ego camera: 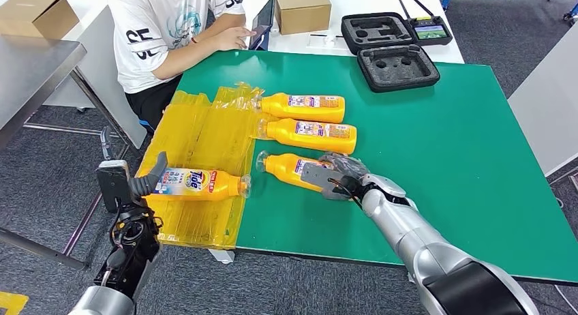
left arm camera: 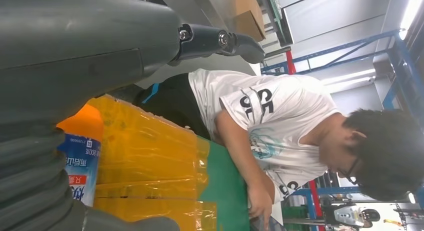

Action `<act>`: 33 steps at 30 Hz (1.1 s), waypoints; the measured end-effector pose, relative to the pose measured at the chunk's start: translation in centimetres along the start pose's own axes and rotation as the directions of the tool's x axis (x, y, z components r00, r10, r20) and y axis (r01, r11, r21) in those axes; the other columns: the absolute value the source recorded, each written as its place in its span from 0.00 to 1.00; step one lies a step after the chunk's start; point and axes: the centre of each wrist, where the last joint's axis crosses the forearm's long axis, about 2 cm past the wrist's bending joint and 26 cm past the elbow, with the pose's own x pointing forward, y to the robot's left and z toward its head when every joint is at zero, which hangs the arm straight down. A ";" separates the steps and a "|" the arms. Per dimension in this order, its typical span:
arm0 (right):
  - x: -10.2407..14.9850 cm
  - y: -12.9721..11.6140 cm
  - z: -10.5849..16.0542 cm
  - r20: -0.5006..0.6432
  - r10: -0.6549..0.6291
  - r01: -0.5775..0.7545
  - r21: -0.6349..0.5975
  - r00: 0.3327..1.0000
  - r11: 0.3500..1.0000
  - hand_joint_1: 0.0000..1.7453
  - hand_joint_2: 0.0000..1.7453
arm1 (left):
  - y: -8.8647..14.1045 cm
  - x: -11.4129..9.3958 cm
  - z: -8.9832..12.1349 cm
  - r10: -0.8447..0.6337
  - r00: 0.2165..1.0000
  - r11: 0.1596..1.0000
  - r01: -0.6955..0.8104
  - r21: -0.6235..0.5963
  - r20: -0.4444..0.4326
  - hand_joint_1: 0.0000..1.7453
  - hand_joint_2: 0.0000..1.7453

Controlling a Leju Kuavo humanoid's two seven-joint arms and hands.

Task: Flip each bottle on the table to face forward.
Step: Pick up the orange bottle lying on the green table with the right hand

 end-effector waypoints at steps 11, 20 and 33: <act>-0.2 0.1 0.1 0.000 0.051 -0.051 0.049 0.999 0.998 1.00 1.00 | -0.3 -0.1 -0.1 0.011 1.000 1.000 -0.011 -0.001 -0.013 0.00 1.00; -0.1 0.0 0.0 0.007 0.079 -0.079 0.063 0.997 0.995 1.00 1.00 | -0.3 -0.1 0.0 0.013 1.000 1.000 -0.013 0.003 -0.018 0.00 1.00; 1.5 2.3 0.4 0.531 -0.424 0.534 -0.064 0.734 0.843 1.00 1.00 | -0.5 0.3 1.2 0.171 0.984 0.985 -0.173 -0.022 -0.053 0.00 1.00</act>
